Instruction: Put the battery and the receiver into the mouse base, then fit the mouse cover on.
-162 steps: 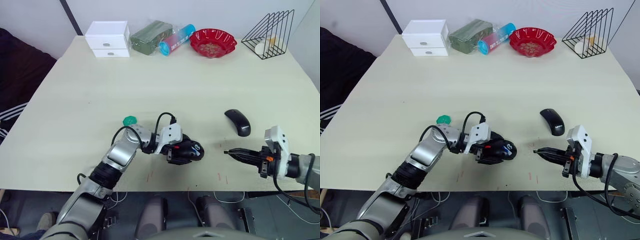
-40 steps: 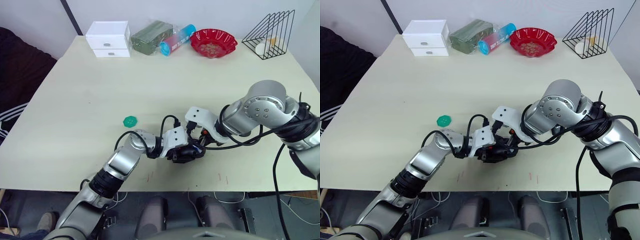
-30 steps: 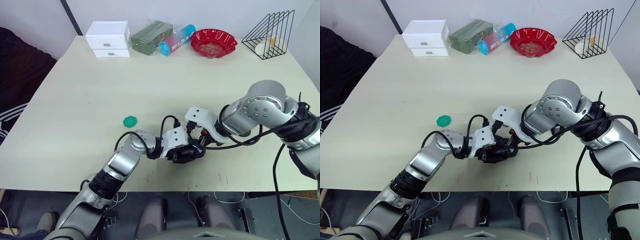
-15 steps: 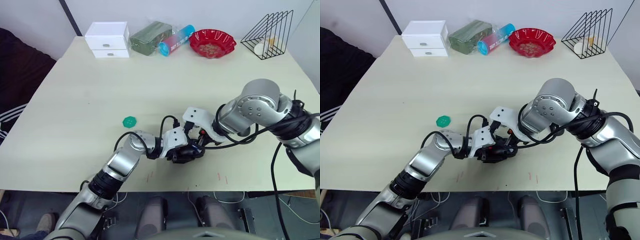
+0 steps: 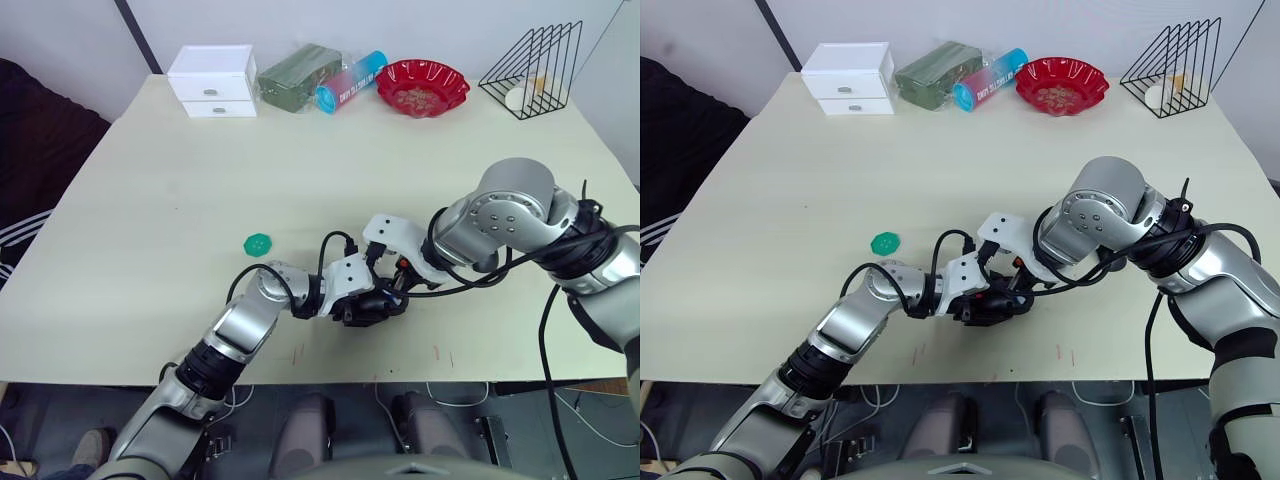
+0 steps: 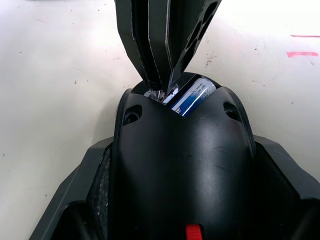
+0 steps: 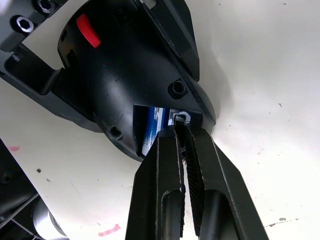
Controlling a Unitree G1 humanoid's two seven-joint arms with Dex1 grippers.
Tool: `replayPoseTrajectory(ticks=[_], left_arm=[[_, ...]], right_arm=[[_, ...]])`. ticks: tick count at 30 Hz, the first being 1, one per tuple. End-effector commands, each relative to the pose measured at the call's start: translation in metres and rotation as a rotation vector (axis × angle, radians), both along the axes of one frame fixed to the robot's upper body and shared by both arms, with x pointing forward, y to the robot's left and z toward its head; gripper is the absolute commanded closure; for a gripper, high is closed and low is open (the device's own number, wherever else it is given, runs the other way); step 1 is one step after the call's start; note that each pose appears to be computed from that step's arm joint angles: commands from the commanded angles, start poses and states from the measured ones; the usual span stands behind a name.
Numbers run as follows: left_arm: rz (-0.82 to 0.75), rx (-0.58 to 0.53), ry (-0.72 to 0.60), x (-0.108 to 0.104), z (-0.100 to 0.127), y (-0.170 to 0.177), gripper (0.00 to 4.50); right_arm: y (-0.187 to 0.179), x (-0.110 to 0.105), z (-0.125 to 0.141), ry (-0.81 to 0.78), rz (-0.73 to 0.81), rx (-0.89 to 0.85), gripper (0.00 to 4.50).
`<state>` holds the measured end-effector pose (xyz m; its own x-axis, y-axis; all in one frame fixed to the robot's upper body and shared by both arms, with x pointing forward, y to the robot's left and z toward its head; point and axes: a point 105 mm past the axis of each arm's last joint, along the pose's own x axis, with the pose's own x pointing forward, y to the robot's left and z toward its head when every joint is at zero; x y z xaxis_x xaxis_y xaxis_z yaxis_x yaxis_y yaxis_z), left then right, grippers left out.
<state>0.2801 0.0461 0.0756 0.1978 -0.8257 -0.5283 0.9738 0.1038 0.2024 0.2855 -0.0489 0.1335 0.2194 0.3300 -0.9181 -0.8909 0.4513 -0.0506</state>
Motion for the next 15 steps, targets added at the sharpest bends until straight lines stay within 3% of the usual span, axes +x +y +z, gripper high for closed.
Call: replayPoseTrajectory(ticks=[1,12,13,15], left_arm=[[-0.009,0.05,0.057,-0.0096,-0.0192,-0.0001,1.48],[-0.008,0.049,0.06,-0.0092,-0.0195,-0.0002,1.48],[-0.008,0.049,0.059,-0.0089,-0.0194,-0.0003,1.48],[-0.009,0.05,0.057,-0.0085,-0.0192,-0.0001,1.48]], right_arm=[[-0.0003,0.0006,-0.0037,-0.016,0.008,-0.03,4.5],[-0.0018,-0.0014,-0.0044,-0.022,0.028,-0.033,4.5],[-0.0021,-0.0018,-0.0045,-0.022,0.031,-0.034,3.97],[-0.0019,-0.0015,-0.0043,-0.018,0.025,-0.022,3.56]])
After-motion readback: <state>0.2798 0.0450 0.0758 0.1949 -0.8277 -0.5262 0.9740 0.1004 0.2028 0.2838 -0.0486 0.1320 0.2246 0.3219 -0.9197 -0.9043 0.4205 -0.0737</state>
